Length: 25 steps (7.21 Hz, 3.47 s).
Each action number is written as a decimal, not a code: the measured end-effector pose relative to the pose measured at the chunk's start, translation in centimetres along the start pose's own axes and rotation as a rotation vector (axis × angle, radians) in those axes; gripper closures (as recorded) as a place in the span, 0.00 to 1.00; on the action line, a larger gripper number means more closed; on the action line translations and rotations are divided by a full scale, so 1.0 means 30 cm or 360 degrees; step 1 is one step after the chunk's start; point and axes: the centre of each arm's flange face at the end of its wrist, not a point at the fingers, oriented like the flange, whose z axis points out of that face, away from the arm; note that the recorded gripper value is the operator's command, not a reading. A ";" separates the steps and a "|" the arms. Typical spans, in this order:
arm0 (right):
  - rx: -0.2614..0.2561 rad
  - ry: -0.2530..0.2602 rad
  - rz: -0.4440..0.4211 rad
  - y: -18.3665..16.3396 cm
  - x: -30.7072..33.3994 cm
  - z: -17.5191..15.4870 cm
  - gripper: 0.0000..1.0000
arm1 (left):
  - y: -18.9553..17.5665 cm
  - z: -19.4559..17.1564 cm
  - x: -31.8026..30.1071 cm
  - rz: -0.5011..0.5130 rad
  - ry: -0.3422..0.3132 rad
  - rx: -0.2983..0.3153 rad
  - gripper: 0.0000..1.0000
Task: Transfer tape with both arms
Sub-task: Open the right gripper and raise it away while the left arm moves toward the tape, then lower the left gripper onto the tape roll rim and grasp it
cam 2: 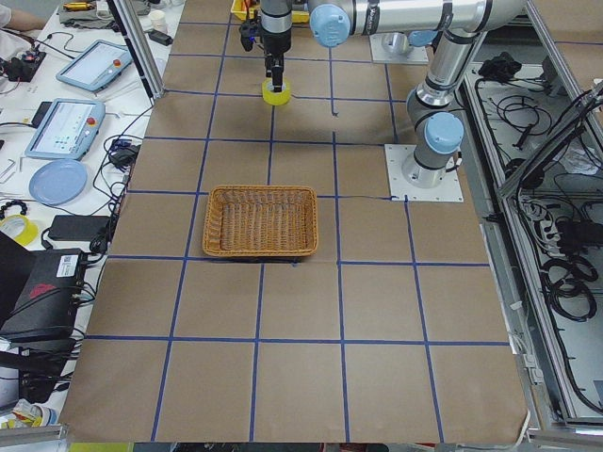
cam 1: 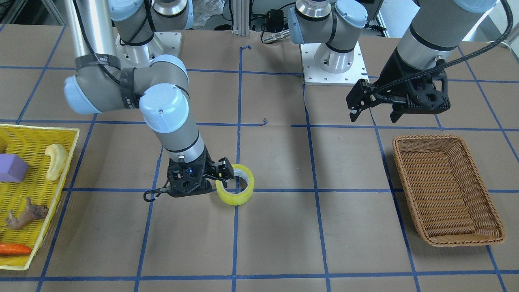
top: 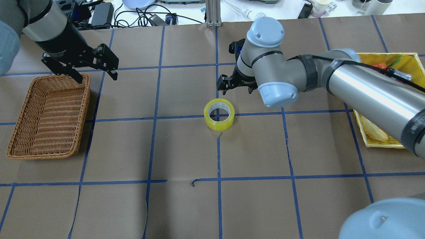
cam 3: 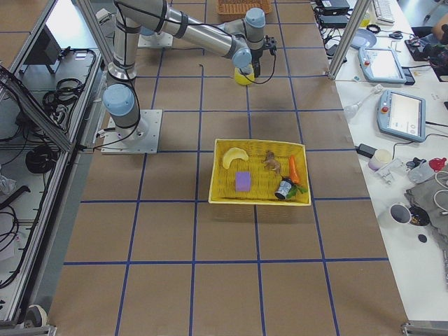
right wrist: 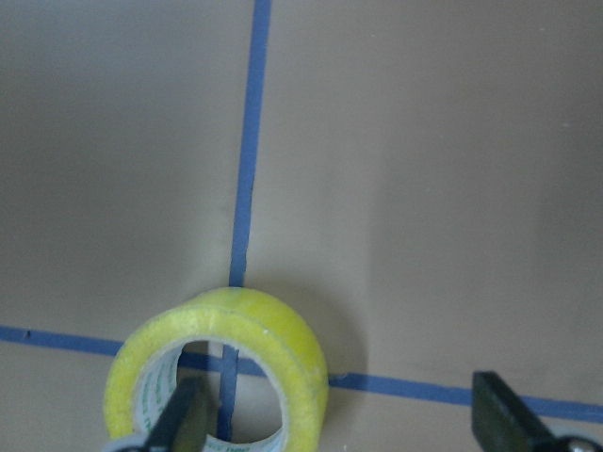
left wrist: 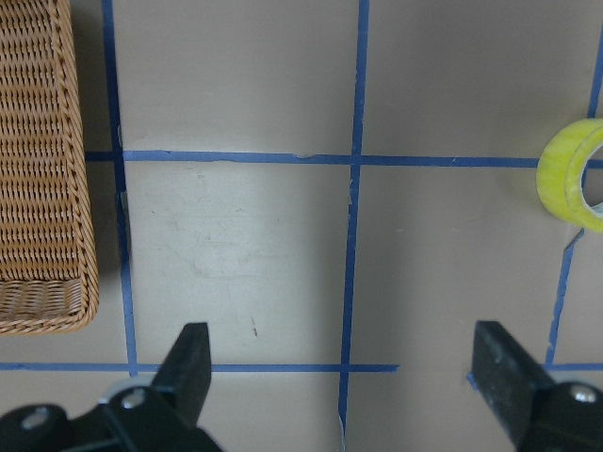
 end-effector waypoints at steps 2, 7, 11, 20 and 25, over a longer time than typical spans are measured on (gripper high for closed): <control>-0.0030 0.0036 0.0110 -0.035 0.096 -0.259 0.00 | -0.005 0.033 0.029 -0.0004 0.0008 -0.0038 0.00; -0.0165 0.0184 0.0149 0.160 0.111 -0.676 0.00 | -0.029 0.236 0.423 -0.0081 0.0005 -0.0026 0.00; -0.0207 0.0197 0.0180 0.130 0.124 -0.777 0.00 | -0.083 0.570 0.626 -0.0173 0.0023 0.0015 0.00; -0.0210 0.0350 0.0181 0.127 0.182 -0.810 0.00 | -0.083 0.991 0.818 -0.0169 -0.0027 -0.0061 0.53; -0.0212 0.0352 0.0181 0.128 0.183 -0.808 0.00 | -0.085 0.912 0.825 -0.0092 -0.0004 0.0001 1.00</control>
